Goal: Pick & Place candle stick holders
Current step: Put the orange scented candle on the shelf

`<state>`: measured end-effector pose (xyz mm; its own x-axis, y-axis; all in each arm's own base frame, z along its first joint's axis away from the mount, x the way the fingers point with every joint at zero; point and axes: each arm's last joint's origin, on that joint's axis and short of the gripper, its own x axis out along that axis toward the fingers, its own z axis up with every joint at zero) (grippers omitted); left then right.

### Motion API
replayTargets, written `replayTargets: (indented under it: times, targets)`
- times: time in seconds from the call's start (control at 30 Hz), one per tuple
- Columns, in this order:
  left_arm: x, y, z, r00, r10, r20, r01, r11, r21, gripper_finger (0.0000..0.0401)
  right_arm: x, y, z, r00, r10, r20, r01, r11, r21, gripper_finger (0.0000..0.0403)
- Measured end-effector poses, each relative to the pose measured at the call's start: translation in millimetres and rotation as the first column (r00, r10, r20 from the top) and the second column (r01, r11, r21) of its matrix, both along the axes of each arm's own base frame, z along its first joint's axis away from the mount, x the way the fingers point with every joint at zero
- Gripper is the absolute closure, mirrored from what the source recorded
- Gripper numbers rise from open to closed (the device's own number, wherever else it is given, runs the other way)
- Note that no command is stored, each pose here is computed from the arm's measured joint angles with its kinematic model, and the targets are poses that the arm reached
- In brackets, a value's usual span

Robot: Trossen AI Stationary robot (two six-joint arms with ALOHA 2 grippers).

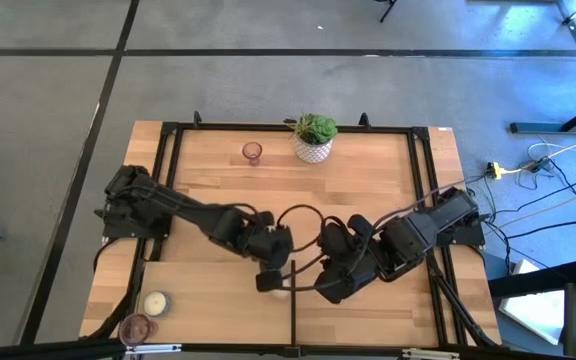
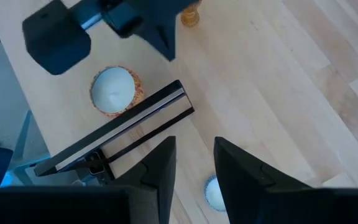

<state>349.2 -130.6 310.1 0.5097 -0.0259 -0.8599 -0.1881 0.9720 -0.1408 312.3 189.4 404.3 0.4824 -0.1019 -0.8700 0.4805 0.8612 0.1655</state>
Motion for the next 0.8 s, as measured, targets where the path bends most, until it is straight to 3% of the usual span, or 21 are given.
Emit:
replayTargets:
  times: [0.13,0.8]
  targets:
    - [2,-5,-5,0.999,-0.054,0.010,0.054,0.996,-0.073,0.0400,-2,3,0,1.000,0.003,0.005,-0.003,1.000,-0.005,0.0290]
    - [0,-39,-14,0.996,-0.084,0.012,0.085,0.982,-0.167,0.0400,-3,4,0,1.000,-0.010,0.005,0.010,1.000,-0.001,0.0290]
